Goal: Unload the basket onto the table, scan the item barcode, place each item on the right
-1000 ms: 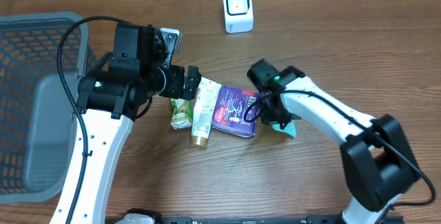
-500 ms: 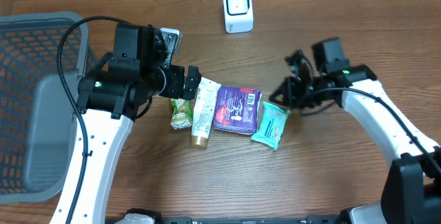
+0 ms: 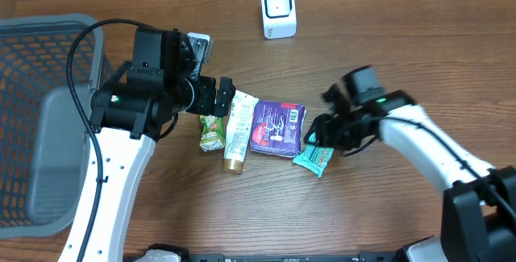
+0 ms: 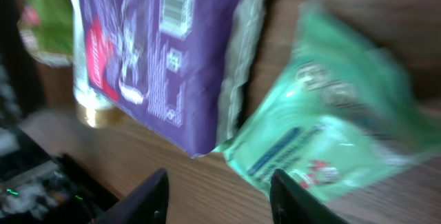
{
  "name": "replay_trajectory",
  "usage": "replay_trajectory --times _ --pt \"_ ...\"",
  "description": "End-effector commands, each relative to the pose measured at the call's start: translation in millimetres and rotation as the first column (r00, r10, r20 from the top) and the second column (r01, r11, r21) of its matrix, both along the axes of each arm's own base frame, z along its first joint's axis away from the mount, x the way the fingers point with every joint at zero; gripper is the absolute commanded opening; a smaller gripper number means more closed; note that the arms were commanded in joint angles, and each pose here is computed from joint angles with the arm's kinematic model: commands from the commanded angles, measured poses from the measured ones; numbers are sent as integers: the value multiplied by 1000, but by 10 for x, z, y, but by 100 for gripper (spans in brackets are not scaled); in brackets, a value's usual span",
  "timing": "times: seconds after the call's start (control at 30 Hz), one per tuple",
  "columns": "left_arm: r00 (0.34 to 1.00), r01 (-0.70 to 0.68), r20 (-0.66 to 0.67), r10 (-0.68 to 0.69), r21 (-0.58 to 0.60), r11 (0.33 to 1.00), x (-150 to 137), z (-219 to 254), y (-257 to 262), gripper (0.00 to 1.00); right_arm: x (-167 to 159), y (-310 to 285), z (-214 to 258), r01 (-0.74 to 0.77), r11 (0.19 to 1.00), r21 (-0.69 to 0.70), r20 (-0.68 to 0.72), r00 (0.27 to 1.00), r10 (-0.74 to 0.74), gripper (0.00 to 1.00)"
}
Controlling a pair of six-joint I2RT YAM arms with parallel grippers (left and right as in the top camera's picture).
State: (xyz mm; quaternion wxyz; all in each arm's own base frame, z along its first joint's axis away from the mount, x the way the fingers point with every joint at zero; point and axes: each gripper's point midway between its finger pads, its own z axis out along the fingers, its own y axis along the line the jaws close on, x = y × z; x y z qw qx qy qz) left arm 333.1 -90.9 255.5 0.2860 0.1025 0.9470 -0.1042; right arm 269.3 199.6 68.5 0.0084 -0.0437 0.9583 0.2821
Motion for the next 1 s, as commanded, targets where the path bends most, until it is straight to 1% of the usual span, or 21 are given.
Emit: replay_trajectory --times 0.0,0.23,0.4,0.53,0.6,0.7,0.9,0.93,0.97 --pt "999 13 44 -13 1 1000 -11 141 1 100 -58 92 -65 49 991 -121 13 999 -47 38" --pt "999 13 44 -13 1 1000 -11 141 1 100 -223 104 -205 16 979 -203 14 1000 -14 35" --pt "999 13 44 -13 1 1000 -11 141 1 100 -298 -115 -394 30 953 -300 14 1000 -27 35" --pt "999 13 44 -13 0 1000 -11 141 1 100 -276 -285 -478 53 922 -382 47 998 -38 35" --pt "999 13 44 -13 1 1000 -11 141 1 100 -235 -440 -525 112 885 -453 81 993 -84 35" --pt "999 13 44 -13 0 1000 -11 141 1 100 -149 -707 -569 231 800 -553 163 972 -167 35" --pt "999 13 44 -13 1 1000 -11 141 1 99 116 -943 -530 360 741 -566 274 931 -243 36" --pt "999 13 44 -13 0 1000 -11 141 1 100 165 -974 -524 380 739 -556 284 923 -260 36" --pt "999 13 44 -13 1 1000 -11 141 1 100 234 -970 -508 382 762 -524 277 922 -272 36"
